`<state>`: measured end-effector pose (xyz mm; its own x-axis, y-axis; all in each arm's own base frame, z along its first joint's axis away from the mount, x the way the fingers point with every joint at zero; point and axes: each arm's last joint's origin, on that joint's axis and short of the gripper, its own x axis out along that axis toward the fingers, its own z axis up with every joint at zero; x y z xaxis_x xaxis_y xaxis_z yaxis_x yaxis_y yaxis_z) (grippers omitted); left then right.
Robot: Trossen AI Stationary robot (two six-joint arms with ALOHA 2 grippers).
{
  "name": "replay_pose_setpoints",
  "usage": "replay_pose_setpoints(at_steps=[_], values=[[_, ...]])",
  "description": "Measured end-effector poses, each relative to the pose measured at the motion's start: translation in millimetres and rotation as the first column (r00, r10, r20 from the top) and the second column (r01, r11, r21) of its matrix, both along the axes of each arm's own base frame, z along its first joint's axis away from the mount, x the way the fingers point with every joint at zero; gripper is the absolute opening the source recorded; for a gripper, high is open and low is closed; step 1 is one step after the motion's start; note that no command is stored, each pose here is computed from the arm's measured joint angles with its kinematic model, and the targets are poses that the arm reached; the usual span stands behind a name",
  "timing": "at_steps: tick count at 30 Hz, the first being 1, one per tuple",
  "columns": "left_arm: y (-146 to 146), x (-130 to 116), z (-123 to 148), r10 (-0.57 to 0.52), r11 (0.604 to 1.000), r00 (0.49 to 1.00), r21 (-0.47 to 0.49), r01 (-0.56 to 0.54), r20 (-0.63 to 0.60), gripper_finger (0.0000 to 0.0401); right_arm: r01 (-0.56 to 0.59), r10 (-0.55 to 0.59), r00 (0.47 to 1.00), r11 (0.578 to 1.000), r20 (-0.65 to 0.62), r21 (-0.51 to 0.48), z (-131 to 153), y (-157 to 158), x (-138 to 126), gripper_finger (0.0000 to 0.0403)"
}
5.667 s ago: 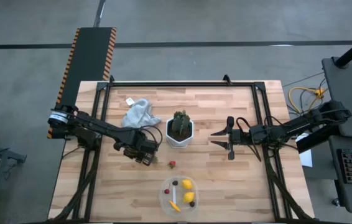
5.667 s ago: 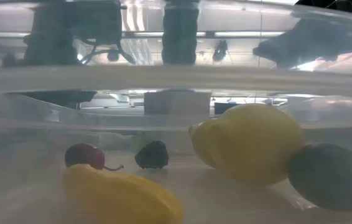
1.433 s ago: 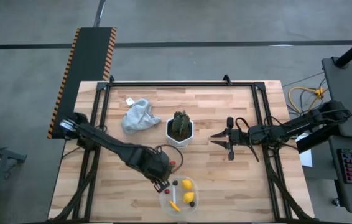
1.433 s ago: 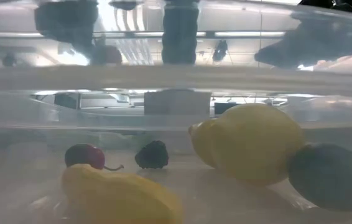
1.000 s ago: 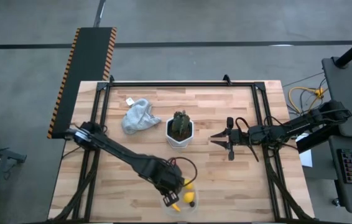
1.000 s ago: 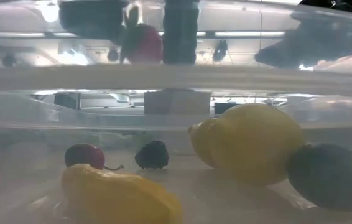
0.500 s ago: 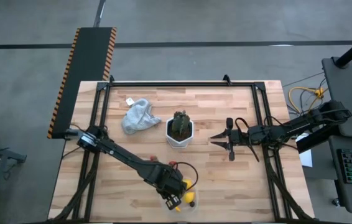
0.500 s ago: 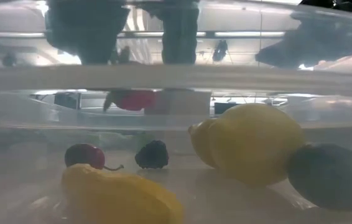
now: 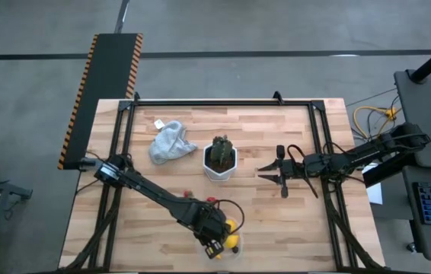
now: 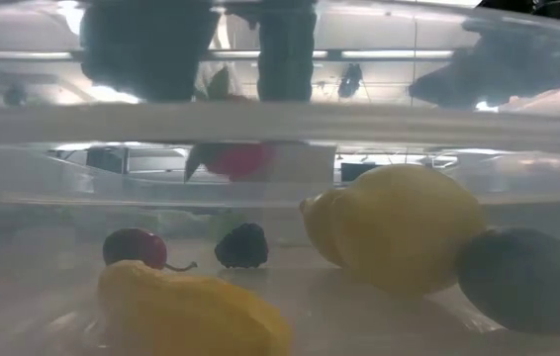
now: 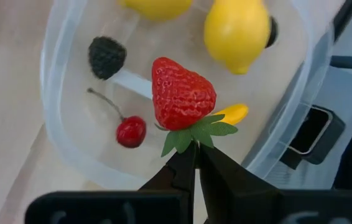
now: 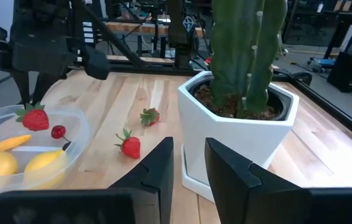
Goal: Pick and placing Produce into tupperware
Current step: Put the left red strawberry into the transparent bin
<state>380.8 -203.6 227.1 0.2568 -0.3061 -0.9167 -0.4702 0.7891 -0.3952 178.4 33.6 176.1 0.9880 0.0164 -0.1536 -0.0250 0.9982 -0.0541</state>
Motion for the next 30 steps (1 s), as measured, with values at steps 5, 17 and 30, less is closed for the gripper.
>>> replay_pose_setpoints(at_steps=[5,17,30], values=[[0.3,0.3,0.0,-0.002,1.000,1.000,-0.002,0.002,0.001,0.0000,0.000,0.000,1.000,1.000,0.000,-0.001,0.1,0.0,0.0,0.0078],[0.9,0.8,0.0,-0.019,1.000,1.000,0.001,0.019,0.008,0.0044,0.000,0.000,1.000,1.000,-0.006,-0.004,-0.6,-0.1,-0.1,0.0084],[18.8,-8.3,21.1,-0.107,0.994,0.994,0.007,0.107,-0.001,0.0073,0.000,0.000,1.000,1.000,-0.021,-0.006,-2.1,-0.1,-0.4,0.0074]])
